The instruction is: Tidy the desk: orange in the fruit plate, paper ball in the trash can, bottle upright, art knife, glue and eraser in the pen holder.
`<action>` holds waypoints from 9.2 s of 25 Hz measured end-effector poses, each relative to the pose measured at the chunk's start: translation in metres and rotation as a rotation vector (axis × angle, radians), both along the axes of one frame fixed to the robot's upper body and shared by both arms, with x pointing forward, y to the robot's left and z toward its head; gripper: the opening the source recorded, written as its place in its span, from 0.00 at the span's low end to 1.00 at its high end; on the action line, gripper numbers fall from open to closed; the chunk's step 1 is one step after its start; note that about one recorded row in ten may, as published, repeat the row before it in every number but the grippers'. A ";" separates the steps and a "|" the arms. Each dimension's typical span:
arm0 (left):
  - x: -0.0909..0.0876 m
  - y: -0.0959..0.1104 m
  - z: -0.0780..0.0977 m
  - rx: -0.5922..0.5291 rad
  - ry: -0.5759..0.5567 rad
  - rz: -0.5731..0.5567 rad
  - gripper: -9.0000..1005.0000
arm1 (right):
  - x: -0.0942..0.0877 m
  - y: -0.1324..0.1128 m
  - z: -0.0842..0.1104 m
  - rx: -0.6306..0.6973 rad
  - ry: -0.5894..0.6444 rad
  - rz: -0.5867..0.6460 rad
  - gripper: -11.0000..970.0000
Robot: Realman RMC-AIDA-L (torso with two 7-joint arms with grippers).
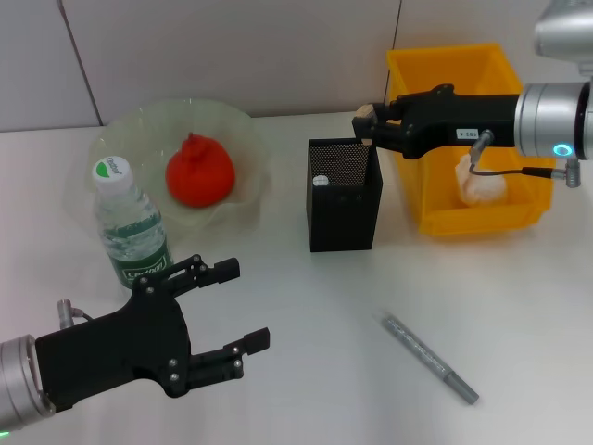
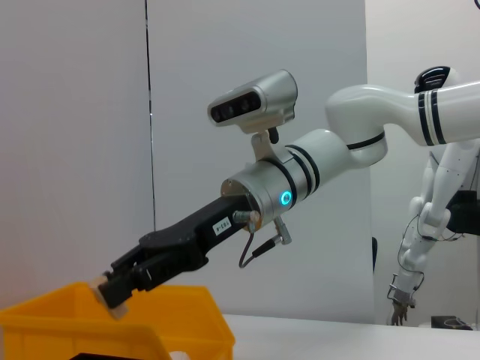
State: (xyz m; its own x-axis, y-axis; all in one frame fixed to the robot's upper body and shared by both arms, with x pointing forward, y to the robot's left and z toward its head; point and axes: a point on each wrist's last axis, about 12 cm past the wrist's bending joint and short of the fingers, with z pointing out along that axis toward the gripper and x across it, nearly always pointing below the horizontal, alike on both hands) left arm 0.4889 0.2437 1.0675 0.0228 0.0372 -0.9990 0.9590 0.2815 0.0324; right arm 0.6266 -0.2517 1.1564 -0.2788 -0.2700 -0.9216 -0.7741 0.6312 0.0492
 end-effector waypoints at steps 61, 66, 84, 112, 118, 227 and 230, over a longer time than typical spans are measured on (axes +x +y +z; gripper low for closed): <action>-0.005 0.001 -0.008 -0.003 0.042 0.010 0.80 | -0.079 -0.002 0.019 -0.246 0.318 0.041 0.79; -0.005 0.001 -0.009 -0.003 0.049 0.010 0.80 | -0.084 -0.001 0.015 -0.441 0.396 0.011 0.79; -0.007 0.001 -0.011 -0.011 0.059 0.016 0.80 | -0.079 0.022 0.015 -0.618 0.543 0.015 0.79; -0.001 0.000 -0.006 -0.011 0.027 0.018 0.80 | -0.050 0.054 -0.003 -0.625 0.633 0.035 0.79; 0.000 -0.001 -0.006 -0.012 0.026 0.017 0.80 | -0.051 0.065 -0.009 -0.669 0.628 0.066 0.78; 0.000 0.000 -0.004 -0.017 0.001 0.018 0.80 | -0.084 0.077 0.075 -0.623 0.094 -0.107 0.15; 0.000 0.000 -0.005 -0.017 0.001 0.019 0.80 | -0.088 0.072 0.081 -0.588 0.022 -0.130 0.15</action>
State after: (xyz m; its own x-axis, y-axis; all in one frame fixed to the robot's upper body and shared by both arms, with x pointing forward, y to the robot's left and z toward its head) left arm 0.4887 0.2434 1.0628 0.0214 0.0206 -0.9996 0.9536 0.2998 0.0266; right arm 0.5387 -0.1793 1.2371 -0.3613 -0.6949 -0.6218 -0.6912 0.6472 -0.3216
